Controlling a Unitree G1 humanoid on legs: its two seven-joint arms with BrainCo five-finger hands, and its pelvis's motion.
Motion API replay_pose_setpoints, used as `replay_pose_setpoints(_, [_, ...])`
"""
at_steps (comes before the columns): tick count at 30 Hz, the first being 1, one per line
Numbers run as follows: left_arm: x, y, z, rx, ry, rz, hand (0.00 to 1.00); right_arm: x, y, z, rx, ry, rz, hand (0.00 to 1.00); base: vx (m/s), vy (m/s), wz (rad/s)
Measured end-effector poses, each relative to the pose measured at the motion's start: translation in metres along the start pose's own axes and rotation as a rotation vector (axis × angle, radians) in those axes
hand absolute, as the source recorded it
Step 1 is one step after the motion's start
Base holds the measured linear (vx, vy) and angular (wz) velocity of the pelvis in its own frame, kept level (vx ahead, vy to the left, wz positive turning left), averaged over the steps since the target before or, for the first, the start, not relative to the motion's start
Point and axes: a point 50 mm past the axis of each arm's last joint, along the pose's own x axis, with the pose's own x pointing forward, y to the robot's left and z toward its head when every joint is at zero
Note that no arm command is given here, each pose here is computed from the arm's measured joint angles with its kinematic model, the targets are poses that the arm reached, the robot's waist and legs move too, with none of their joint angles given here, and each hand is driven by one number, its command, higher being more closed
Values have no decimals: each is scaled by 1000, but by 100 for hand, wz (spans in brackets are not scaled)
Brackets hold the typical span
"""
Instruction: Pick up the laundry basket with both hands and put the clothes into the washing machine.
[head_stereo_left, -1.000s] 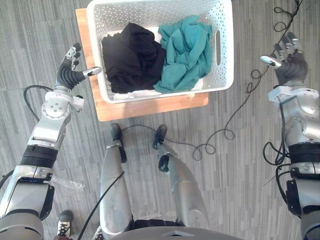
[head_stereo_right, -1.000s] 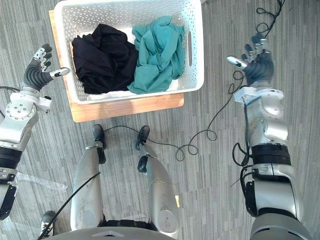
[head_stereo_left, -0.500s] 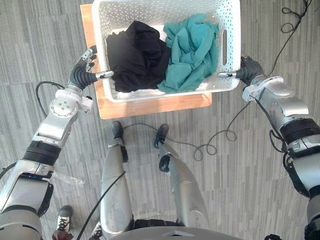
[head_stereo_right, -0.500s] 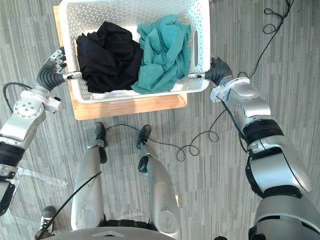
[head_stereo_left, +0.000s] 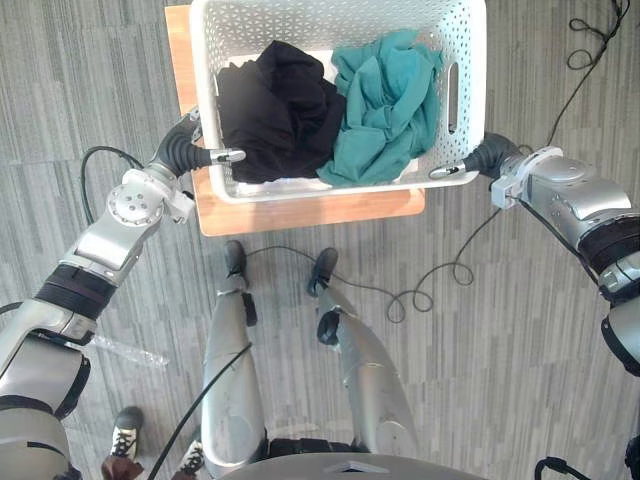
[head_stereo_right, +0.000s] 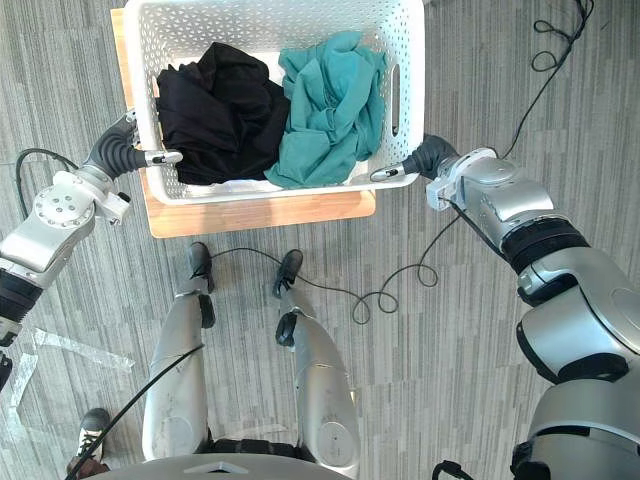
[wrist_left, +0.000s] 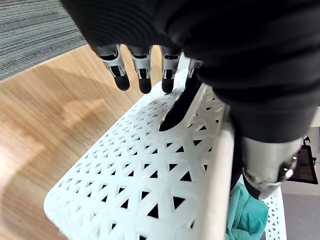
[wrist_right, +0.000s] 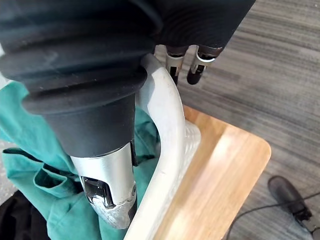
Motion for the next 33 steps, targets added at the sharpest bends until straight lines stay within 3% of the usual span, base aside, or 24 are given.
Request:
replay_pose_setpoints(5, [1, -1, 0, 13, 6, -17, 0, 0, 1, -1, 27, -10, -7, 0, 0, 0, 0])
replay_pose_setpoints(6, [1, 0, 1, 25, 7, -21, 0, 1, 0, 0, 46, -18, -16, 100, 0, 0, 0])
replay_pose_setpoints(7, [2, 0, 1, 34, 8, -25, 100, 1, 0, 0, 53, -22, -19, 100, 0, 0, 0])
replay_pose_setpoints(13, [4, 3, 4, 53, 7, -21, 100, 0, -2, 1, 77, -48, -71, 100, 0, 0, 0])
replay_pose_setpoints(21, [3, 12, 7, 304, 14, -29, 100, -2, 4, -4, 162, -121, -101, 100, 6, 0, -1])
replay_pose_setpoints(27, [3, 17, -4, 470, 89, -48, 100, 5, 29, -24, 230, -110, -58, 100, 44, -3, -6])
replay_pose_setpoints(33, [-3, 17, -23, 400, 162, 3, 100, 6, 58, -49, 327, -91, -11, 100, 46, -6, -6])
